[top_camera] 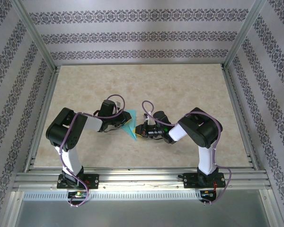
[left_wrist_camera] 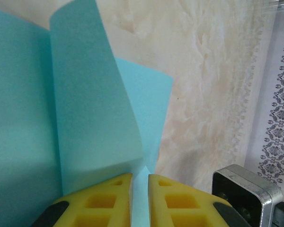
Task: Fold a paper plane with a square sheet of paper (pick it up from the middle)
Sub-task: Fourth fold the wing at the center of the table.
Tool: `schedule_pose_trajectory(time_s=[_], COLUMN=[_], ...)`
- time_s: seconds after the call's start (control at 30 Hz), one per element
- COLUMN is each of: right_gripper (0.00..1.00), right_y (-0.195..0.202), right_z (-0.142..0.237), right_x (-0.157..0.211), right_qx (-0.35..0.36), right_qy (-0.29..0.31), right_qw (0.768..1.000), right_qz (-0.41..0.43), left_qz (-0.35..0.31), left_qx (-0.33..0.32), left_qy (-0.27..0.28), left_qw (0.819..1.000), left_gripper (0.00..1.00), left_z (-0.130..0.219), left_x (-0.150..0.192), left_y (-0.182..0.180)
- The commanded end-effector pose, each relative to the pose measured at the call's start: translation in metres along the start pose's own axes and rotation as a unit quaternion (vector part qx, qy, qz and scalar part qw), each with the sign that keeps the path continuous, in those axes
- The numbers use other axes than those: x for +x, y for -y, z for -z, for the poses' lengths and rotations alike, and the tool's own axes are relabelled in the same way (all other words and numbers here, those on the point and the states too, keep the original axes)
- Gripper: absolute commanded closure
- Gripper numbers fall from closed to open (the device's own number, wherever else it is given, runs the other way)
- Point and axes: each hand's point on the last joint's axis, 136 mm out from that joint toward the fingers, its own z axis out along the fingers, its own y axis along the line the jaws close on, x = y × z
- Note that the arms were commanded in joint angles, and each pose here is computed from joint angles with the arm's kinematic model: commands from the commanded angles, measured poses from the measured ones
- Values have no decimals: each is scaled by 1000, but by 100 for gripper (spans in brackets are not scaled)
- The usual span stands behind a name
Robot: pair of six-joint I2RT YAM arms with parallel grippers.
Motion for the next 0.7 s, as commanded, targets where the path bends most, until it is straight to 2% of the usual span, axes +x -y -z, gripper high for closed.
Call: schedule_pose_trajectory(time_s=[0.0, 0.27, 0.43, 0.67], right_gripper=[93, 84, 83, 79], right_y=[33, 21, 14, 30], right_z=[9, 11, 9, 12], right_x=[7, 14, 21, 27], right_qx=[62, 60, 54, 103], right_qy=[7, -9, -26, -27], right_qw=[997, 998, 998, 994], right_qz=[-34, -19, -14, -11], left_qz=[11, 5, 5, 6], left_qx=[-47, -50, -49, -45], left_qy=[-32, -35, -35, -34], left_qw=[998, 998, 998, 998], left_gripper=[83, 83, 83, 83], left_z=[-4, -3, -3, -3], left_x=[19, 20, 21, 20], left_y=[-30, -29, -28, -26])
